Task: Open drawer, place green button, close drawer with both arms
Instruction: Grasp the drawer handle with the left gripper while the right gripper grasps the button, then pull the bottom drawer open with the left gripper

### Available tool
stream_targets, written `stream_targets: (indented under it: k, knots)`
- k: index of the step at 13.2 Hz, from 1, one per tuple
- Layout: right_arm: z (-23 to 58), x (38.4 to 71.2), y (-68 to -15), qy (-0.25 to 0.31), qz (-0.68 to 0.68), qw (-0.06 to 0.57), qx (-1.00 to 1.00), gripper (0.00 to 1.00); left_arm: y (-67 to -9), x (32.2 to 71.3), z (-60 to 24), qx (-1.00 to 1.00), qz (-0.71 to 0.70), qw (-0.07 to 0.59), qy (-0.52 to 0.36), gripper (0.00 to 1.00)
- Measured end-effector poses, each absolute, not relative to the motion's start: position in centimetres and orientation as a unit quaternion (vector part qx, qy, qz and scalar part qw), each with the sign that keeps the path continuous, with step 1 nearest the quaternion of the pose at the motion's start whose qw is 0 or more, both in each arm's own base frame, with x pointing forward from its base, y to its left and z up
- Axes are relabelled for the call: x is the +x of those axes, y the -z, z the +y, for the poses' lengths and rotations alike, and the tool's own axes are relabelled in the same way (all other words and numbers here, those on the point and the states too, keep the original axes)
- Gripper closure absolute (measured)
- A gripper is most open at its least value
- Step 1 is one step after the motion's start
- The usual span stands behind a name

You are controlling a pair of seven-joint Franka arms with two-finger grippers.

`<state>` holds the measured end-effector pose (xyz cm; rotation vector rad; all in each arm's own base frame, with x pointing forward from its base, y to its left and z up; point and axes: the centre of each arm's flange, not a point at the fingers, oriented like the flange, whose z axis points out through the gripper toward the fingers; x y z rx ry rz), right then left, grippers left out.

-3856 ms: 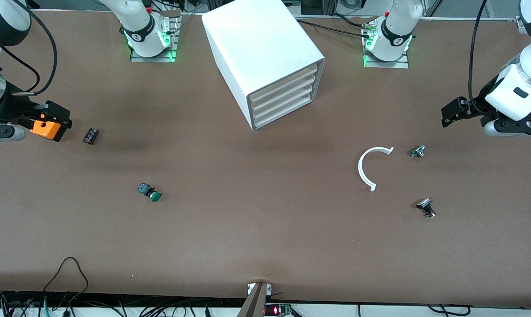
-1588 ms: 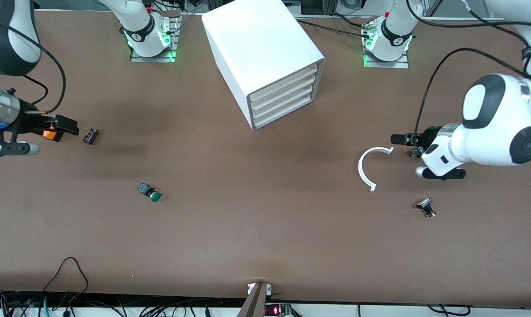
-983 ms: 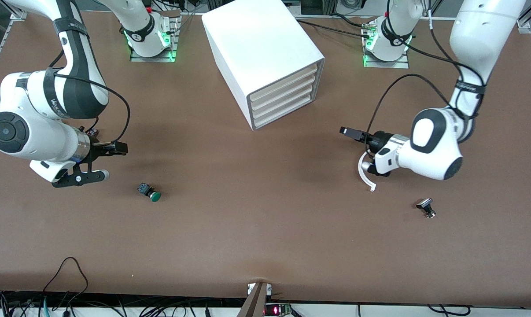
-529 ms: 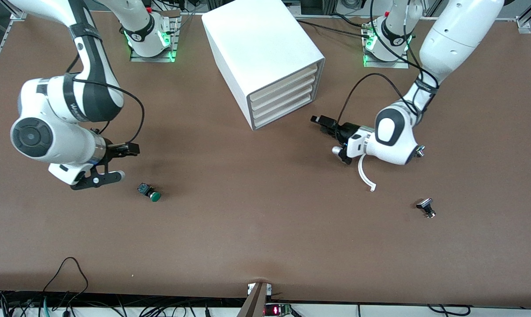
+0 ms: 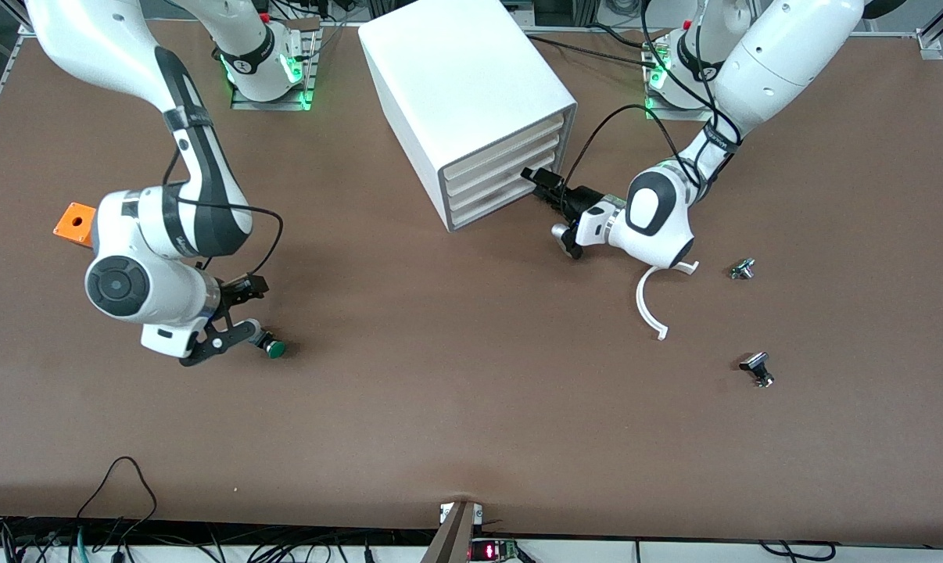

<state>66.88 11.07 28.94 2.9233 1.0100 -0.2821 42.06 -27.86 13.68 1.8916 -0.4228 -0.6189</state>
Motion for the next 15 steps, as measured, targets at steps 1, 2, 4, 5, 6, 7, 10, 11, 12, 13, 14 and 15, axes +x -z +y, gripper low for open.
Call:
stream_targets:
  k: [1, 2, 4, 5, 6, 7, 10, 11, 12, 13, 14, 15]
  knots:
    - [10.9, 67.2, -27.7, 0.083, 0.371, 0.016, 0.925, 0.00, -13.5, 41.5, -28.0, 0.789, -0.177, 0.525, 0.264, 0.20]
    - [10.5, 67.2, -26.6, 0.079, 0.403, 0.014, 0.912, 0.00, -13.3, 41.1, -28.0, 0.788, -0.176, 0.525, 0.268, 0.29]
    - [9.6, 67.2, -25.1, 0.071, 0.441, 0.013, 0.895, 0.00, -13.1, 40.5, -28.1, 0.786, -0.177, 0.525, 0.274, 0.52]
    - [9.2, 67.3, -24.6, 0.060, 0.460, 0.015, 0.886, 0.00, -13.1, 40.2, -28.3, 0.785, -0.178, 0.525, 0.277, 0.62]
    - [8.7, 67.5, -24.0, 0.048, 0.472, 0.018, 0.880, 0.00, -13.0, 40.0, -28.4, 0.784, -0.178, 0.526, 0.279, 0.62]
    - [8.2, 67.5, -23.2, 0.042, 0.479, 0.020, 0.877, 0.00, -12.8, 39.8, -28.5, 0.783, -0.178, 0.526, 0.282, 0.65]
    - [7.6, 67.5, -20.7, 0.030, 0.491, -0.008, 0.871, 0.00, -12.5, 39.5, -28.5, 0.785, -0.176, 0.523, 0.282, 0.75]
    - [7.7, 67.5, -20.1, 0.025, 0.491, -0.015, 0.871, 0.00, -12.6, 39.9, -28.3, 0.785, -0.172, 0.527, 0.277, 0.86]
    - [7.8, 67.5, -19.6, 0.025, 0.490, -0.018, 0.871, 0.00, -12.7, 40.7, -27.5, 0.787, -0.170, 0.530, 0.265, 0.88]
    - [7.8, 67.4, -19.2, 0.026, 0.490, -0.020, 0.871, 0.00, -12.8, 42.1, -26.1, 0.792, -0.165, 0.532, 0.249, 0.89]
    - [7.9, 67.3, -18.8, 0.027, 0.490, -0.021, 0.871, 0.00, -13.0, 44.0, -24.3, 0.798, -0.158, 0.535, 0.230, 0.90]
    - [7.9, 67.3, -18.5, 0.028, 0.490, -0.021, 0.871, 0.02, -13.3, 46.1, -22.3, 0.805, -0.149, 0.535, 0.208, 0.90]
